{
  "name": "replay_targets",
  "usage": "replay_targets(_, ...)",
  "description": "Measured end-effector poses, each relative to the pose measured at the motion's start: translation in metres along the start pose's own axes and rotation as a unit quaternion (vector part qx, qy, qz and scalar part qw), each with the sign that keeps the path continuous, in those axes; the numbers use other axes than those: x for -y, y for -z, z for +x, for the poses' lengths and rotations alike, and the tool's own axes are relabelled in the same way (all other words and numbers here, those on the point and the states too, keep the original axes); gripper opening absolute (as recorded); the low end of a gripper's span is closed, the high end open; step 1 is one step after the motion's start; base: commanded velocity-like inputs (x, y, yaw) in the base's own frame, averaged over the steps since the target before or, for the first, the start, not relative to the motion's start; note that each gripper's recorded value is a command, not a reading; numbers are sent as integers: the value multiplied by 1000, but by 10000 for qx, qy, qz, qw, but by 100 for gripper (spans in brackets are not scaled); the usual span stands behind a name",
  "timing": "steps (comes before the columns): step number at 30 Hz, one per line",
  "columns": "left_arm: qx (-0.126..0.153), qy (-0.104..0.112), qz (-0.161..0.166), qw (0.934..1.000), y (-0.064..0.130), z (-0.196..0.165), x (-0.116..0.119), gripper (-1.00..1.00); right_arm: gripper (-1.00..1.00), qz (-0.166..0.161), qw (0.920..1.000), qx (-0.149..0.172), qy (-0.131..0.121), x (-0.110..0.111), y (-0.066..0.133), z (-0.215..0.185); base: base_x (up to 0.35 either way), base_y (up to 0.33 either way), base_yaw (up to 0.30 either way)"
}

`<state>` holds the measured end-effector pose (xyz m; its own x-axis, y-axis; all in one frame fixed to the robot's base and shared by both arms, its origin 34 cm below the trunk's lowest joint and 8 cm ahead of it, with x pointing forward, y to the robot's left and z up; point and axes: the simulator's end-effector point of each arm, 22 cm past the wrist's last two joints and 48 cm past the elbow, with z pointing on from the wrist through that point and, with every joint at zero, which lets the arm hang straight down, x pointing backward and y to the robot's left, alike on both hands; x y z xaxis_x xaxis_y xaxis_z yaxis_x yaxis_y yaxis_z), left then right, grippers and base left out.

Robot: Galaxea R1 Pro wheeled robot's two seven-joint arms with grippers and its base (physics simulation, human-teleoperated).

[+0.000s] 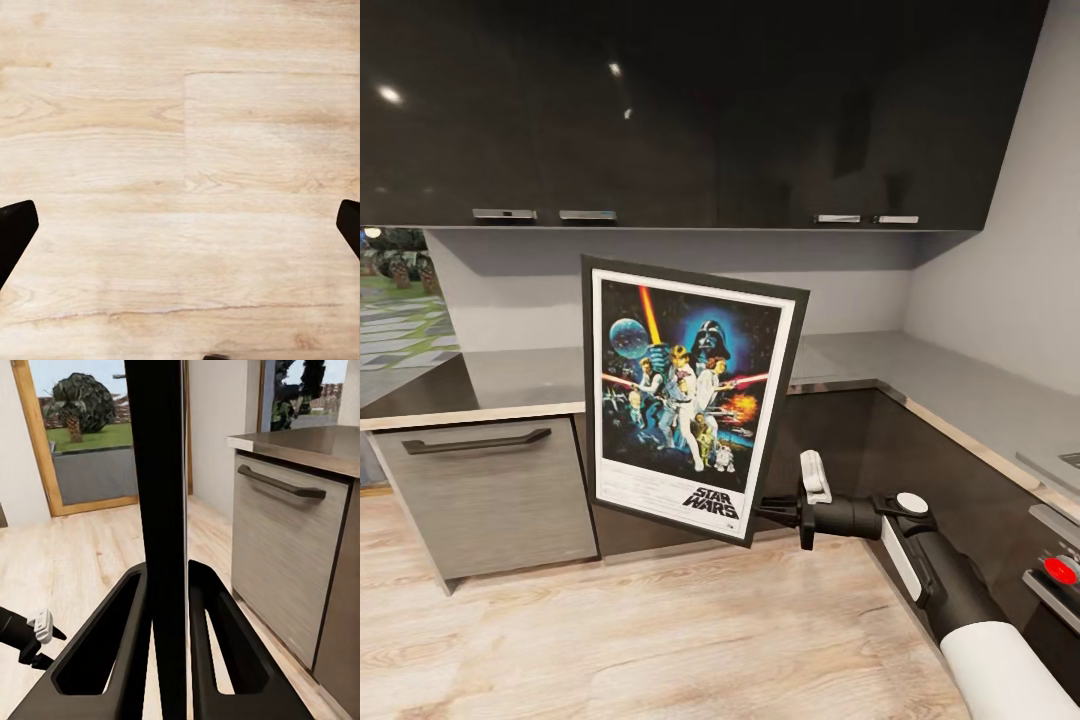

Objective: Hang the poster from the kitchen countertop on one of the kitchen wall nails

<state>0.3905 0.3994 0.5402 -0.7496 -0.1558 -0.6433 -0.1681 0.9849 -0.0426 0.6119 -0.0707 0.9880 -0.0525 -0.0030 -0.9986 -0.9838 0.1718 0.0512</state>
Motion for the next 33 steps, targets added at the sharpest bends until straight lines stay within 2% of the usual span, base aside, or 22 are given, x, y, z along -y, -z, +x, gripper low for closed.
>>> replay_targets(19, 8, 0, 4, 10000, 0, -1, 0, 100, -100, 2, 10000, -10, -4, 0, 0, 1, 0, 0, 0)
replay_targets(33, -58, -7, -5, 10000, 17, -11, 1, 100, -100, 0, 10000, -20, -74, 2, 0, -16, 0, 0, 0)
